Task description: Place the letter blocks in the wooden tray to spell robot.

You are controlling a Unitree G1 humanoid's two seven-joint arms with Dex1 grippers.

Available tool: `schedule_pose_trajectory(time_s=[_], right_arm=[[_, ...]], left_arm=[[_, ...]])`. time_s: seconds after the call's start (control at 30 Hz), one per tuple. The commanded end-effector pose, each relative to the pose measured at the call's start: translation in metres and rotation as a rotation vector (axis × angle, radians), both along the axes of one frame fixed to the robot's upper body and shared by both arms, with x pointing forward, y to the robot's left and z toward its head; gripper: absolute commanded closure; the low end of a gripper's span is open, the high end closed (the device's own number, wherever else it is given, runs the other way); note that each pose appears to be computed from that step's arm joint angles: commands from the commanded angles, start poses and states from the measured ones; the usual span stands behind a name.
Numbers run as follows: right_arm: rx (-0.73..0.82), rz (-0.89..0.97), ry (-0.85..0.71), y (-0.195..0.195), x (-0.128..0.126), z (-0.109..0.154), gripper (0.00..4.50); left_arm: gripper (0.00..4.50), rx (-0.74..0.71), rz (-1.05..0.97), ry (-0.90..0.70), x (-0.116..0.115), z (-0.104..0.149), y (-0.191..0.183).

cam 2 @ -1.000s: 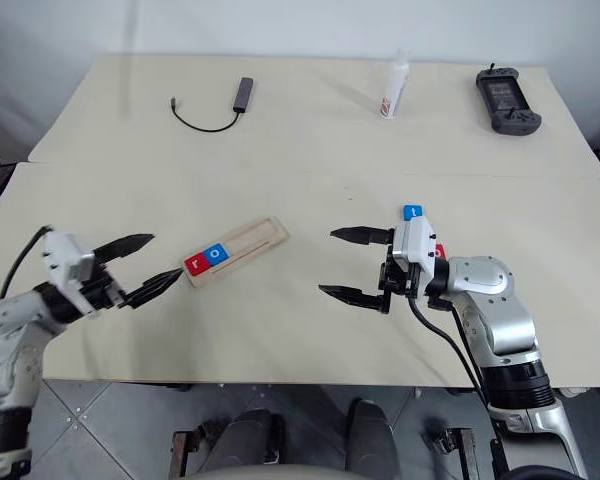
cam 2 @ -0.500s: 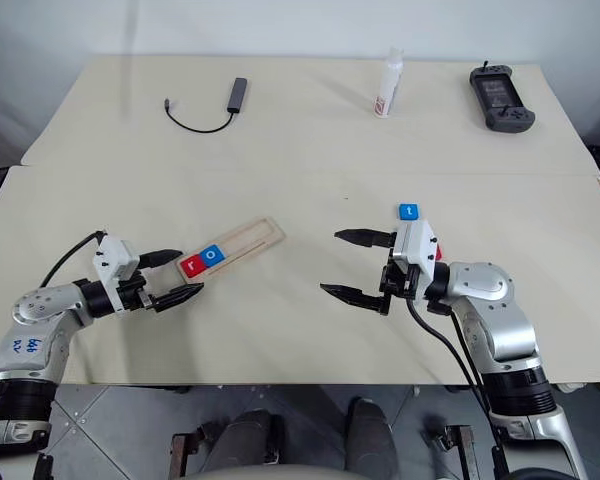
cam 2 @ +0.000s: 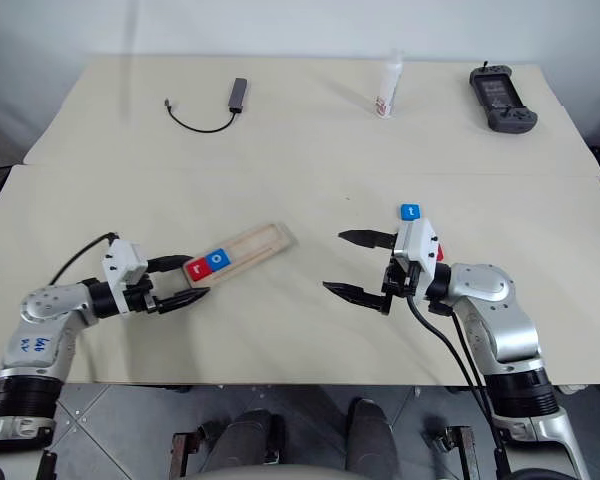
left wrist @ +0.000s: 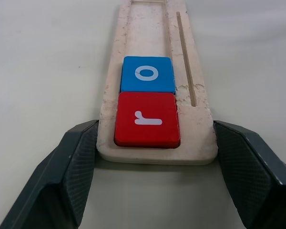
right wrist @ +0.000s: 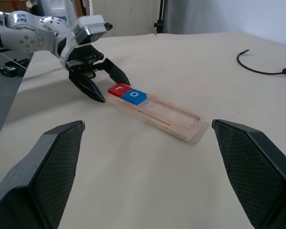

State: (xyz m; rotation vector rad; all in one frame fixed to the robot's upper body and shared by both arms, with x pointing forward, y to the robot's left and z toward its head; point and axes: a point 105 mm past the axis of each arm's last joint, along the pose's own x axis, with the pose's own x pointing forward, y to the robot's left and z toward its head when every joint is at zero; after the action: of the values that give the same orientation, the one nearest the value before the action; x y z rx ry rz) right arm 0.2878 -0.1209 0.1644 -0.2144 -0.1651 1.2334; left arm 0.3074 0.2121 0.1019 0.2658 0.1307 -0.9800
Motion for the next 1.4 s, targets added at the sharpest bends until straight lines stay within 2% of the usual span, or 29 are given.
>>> schedule_pose_trajectory(time_s=[0.03,0.17,0.33,0.63,0.73,0.8,0.97,1.17,1.27,1.4], right_arm=[[-0.016,-0.055,-0.064,-0.017,-0.005,0.011,0.0],[-0.081,-0.127,-0.072,-0.037,-0.013,0.002,0.0],[-0.078,-0.273,-0.052,-0.067,-0.027,0.0,0.0],[-0.063,-0.367,-0.011,-0.079,-0.038,-0.005,0.0],[-0.058,-0.38,-0.006,-0.08,-0.04,-0.007,0.0],[-0.05,-0.408,-0.006,-0.083,-0.04,-0.007,0.0],[0.0,-0.576,-0.003,-0.108,-0.043,-0.008,0.0],[0.036,-0.794,-0.051,-0.15,-0.064,-0.007,0.0],[0.025,-0.868,-0.059,-0.162,-0.071,-0.013,0.0],[0.029,-0.915,-0.053,-0.17,-0.071,-0.018,0.0]], left_arm=[[1.09,0.006,-0.142,-0.035,-0.005,0.01,-0.024],[1.09,0.102,-0.282,-0.025,-0.004,0.007,-0.055],[1.09,0.179,-0.457,-0.046,0.002,0.003,-0.097],[1.09,0.198,-0.523,-0.028,0.012,-0.005,-0.119],[0.11,0.164,-0.531,-0.027,0.012,-0.004,-0.122],[0.05,0.122,-0.528,-0.053,0.012,0.001,-0.122],[0.05,0.067,-0.458,-0.083,0.016,0.007,-0.096],[0.05,-0.067,-0.39,-0.177,0.008,0.029,-0.056],[0.05,-0.091,-0.293,-0.243,0.011,0.04,-0.038],[0.05,-0.115,-0.246,-0.214,0.005,0.041,-0.025]])
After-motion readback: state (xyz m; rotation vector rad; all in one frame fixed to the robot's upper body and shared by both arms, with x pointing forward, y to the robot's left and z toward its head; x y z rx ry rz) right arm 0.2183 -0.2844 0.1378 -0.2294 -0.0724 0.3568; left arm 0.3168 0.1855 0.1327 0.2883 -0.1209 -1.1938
